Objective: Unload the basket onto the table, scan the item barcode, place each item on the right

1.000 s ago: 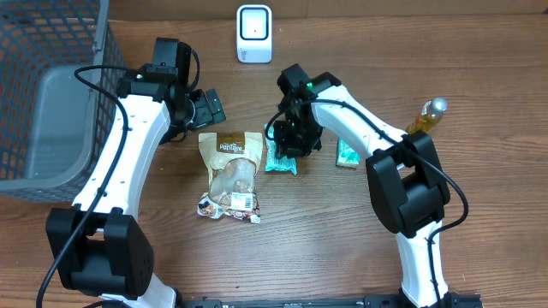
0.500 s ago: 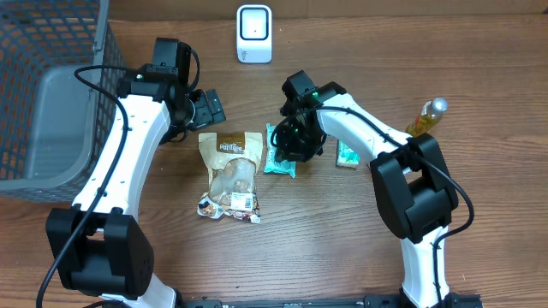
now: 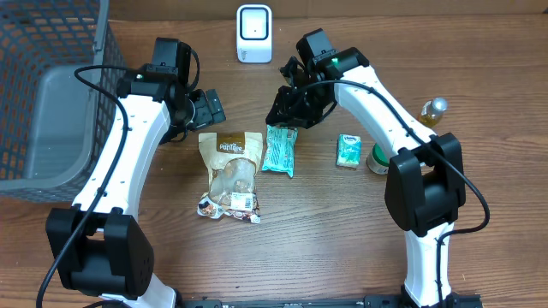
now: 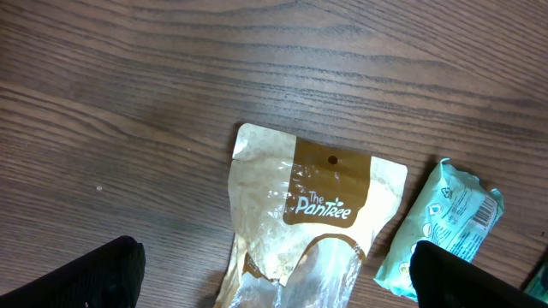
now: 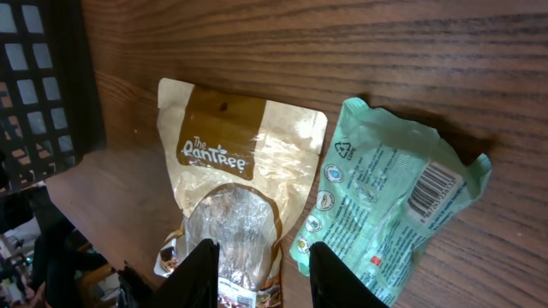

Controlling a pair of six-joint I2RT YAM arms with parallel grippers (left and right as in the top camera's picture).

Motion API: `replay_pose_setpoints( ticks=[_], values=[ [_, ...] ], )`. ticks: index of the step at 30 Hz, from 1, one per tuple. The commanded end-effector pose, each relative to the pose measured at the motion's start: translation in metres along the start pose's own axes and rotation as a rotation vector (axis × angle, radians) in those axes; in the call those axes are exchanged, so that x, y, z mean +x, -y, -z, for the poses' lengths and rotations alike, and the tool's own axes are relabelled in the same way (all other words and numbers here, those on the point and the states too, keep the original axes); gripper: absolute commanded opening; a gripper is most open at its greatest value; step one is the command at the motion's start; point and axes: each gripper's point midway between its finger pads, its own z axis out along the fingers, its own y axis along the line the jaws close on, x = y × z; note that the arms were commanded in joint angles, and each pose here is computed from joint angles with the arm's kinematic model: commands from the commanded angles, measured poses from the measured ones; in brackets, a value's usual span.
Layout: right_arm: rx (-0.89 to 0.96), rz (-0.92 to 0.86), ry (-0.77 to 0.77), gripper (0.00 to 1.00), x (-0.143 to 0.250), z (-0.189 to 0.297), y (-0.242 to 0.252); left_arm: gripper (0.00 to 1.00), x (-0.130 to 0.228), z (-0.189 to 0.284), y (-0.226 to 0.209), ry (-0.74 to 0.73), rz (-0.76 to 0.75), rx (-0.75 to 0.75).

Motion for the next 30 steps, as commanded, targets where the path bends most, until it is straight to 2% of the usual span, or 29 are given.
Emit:
replay_pose_setpoints(
  ticks=[1,4,5,10,12,17,21,25,30],
  values=[
    [-0.004,-0.004,-0.043,0.31,0.012,-0.014,0.005,1.0,-0.003,0.003,0.005,0.011,-0.019,0.008],
    [0.01,-0.02,-0.063,0.29,0.019,-0.026,0.018,0.99,-0.003,0.003,0.005,0.011,-0.019,0.008],
    [0.028,-0.026,-0.066,0.25,0.022,-0.031,0.026,1.0,-0.003,0.003,0.005,0.011,-0.019,0.008],
    [0.236,-0.154,-0.039,0.17,0.03,-0.057,0.085,1.0,-0.003,0.003,0.005,0.011,-0.019,0.008],
    [0.248,-0.179,-0.04,0.17,0.037,-0.069,0.096,1.0,-0.003,0.003,0.005,0.011,-0.019,0.008],
    [0.158,-0.153,-0.043,0.16,0.03,-0.063,0.069,1.0,-0.003,0.003,0.005,0.011,-0.019,0.008],
    [0.056,-0.125,-0.023,0.15,0.018,-0.031,0.027,1.0,-0.003,0.003,0.005,0.011,-0.019,0.008],
    [0.05,-0.103,-0.024,0.15,0.023,-0.021,0.011,1.0,-0.003,0.003,0.005,0.011,-0.019,0.008],
    [0.08,-0.089,-0.069,0.15,0.04,-0.038,0.009,1.0,-0.003,0.003,0.005,0.011,-0.018,0.008]
  ],
)
